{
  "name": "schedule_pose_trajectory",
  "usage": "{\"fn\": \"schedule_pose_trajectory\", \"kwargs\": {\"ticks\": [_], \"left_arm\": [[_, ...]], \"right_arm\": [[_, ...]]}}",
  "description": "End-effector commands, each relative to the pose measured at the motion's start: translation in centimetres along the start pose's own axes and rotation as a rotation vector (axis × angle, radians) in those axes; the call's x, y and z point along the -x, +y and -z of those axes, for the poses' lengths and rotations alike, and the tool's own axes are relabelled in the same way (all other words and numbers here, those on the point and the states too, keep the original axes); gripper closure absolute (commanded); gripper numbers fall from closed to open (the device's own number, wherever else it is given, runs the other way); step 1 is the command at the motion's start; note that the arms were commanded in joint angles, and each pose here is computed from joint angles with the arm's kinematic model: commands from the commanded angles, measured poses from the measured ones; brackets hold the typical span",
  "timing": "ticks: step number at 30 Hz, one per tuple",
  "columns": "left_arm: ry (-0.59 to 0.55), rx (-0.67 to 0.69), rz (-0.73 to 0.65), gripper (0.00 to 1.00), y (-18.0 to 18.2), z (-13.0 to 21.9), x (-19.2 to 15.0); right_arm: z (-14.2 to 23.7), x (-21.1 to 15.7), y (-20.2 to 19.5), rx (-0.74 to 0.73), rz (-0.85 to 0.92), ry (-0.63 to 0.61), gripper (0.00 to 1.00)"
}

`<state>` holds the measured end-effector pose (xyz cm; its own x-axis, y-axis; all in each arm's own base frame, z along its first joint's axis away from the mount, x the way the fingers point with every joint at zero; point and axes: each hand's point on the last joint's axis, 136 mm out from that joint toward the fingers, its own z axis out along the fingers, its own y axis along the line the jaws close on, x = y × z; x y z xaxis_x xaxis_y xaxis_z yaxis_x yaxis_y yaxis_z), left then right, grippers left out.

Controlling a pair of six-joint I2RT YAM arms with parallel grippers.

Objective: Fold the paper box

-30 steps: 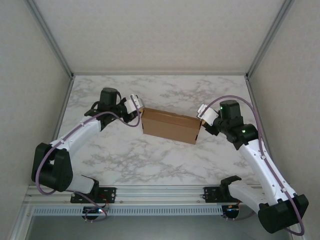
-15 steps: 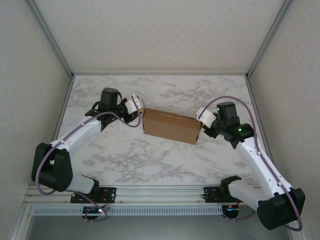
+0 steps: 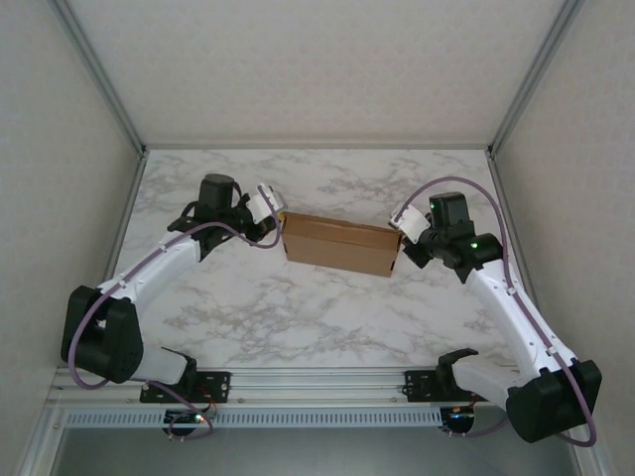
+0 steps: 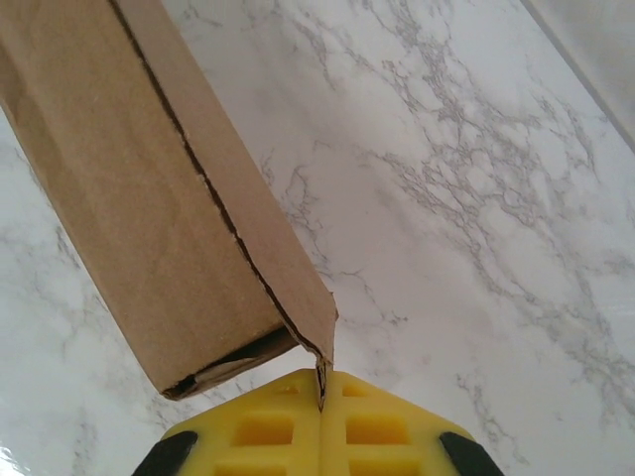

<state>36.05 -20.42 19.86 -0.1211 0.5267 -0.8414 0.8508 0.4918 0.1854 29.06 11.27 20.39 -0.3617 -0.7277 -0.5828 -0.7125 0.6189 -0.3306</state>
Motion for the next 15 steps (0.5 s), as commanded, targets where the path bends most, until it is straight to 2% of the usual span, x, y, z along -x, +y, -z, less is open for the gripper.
{"fn": "schedule_pose_trajectory", "kwargs": {"ticks": [1,4,8,15], "left_arm": [[-0.107,-0.010,0.058,1.00,-1.2,0.8,4.5],[-0.120,0.035,0.115,1.00,-1.5,1.1,5.0],[-0.130,0.096,0.265,1.00,-0.3,1.2,5.7],[-0.041,0.069,0.517,1.00,0.7,-1.0,6.3]], "right_arm": [[0.9,2.9,-0.2,0.034,-0.120,-0.097,1.00],[0.8,3.7,-0.6,0.040,-0.202,-0.106,1.00],[0.7,4.8,-1.9,0.020,-0.353,-0.103,0.99],[-0.2,5.4,-4.5,-0.031,-0.661,0.024,1.00]]}}
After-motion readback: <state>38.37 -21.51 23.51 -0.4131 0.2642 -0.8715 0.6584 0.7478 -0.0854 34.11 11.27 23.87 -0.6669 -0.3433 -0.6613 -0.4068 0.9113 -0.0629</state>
